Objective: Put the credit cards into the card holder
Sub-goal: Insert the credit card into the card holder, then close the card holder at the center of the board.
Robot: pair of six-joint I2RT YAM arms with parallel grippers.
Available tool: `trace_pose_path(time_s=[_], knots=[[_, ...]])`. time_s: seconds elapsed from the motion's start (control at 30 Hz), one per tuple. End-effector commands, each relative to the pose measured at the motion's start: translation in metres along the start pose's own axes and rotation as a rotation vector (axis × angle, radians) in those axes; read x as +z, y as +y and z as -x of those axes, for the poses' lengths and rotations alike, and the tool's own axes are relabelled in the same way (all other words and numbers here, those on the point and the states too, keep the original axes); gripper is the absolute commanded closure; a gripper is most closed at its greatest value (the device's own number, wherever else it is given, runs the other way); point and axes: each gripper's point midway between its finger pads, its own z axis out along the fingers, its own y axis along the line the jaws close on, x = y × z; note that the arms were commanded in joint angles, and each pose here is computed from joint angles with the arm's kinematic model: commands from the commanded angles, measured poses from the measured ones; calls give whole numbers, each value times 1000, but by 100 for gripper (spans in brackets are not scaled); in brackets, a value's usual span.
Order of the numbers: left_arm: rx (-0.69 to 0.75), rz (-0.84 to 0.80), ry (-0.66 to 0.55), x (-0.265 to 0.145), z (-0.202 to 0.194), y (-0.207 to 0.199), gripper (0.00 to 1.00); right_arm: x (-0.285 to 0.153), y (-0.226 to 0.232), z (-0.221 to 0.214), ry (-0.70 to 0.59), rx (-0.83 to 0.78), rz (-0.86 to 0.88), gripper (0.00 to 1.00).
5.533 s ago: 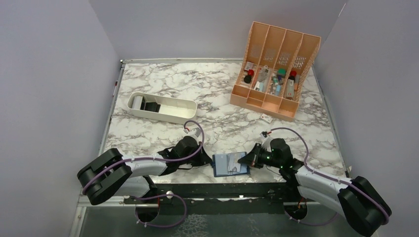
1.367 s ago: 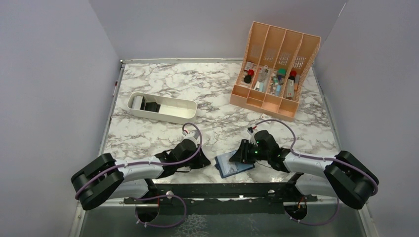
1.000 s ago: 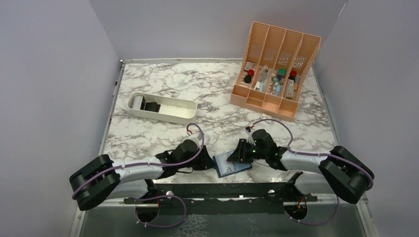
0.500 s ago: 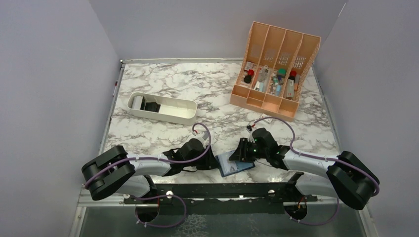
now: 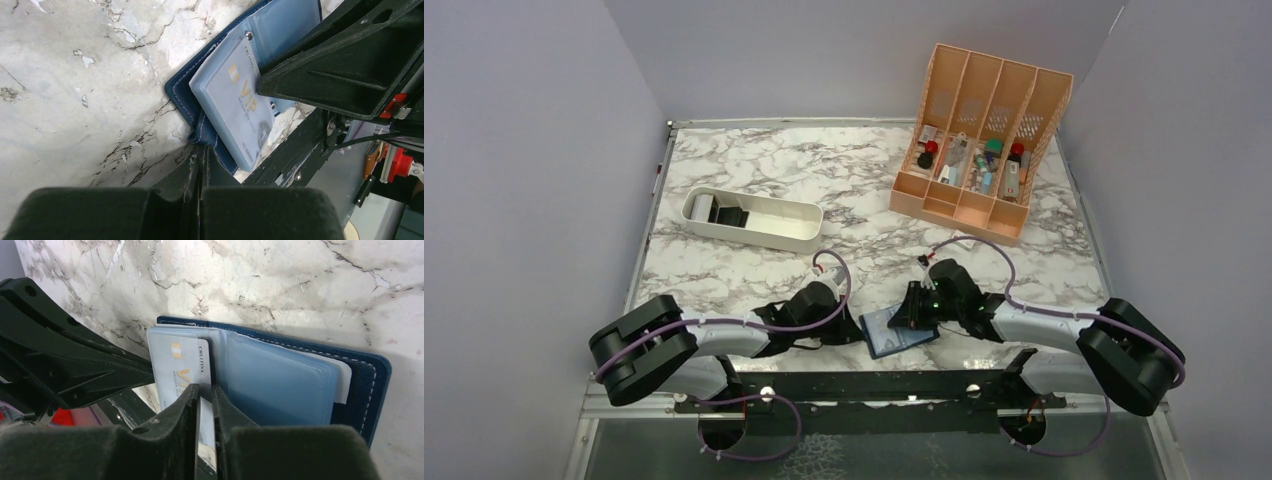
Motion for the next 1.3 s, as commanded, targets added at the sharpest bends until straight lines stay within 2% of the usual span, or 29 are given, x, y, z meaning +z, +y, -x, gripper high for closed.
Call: trace_pose_path(time_s=[0.0,0.2,0.47,0.57,0.73,0.9,1.17,1.2,1.27], knots=[[18,19,-36,-3,4,5,100,1,11,6,-5,-31,14,78],[49,75,-81,-10,14,11,100,-17,11,24,-69,-55,-79,54],[58,34,-120,-18,23,0,100,-35,-4,42,-143,-76,-217,27],[65,-10,-110,-18,23,-11,83,-39,-14,45,-149,-66,-267,21],[73,-16,-57,-10,16,-14,63,-40,-31,49,-138,-10,-263,16],[71,-15,-9,-2,8,-12,57,-37,-36,41,-108,20,-229,14],[70,-10,9,3,6,-11,57,-34,-39,32,-81,34,-203,15],[70,-10,8,3,5,-10,59,-33,-37,31,-77,35,-186,15],[70,-10,7,2,6,-10,72,-33,-27,30,-72,37,-130,16]])
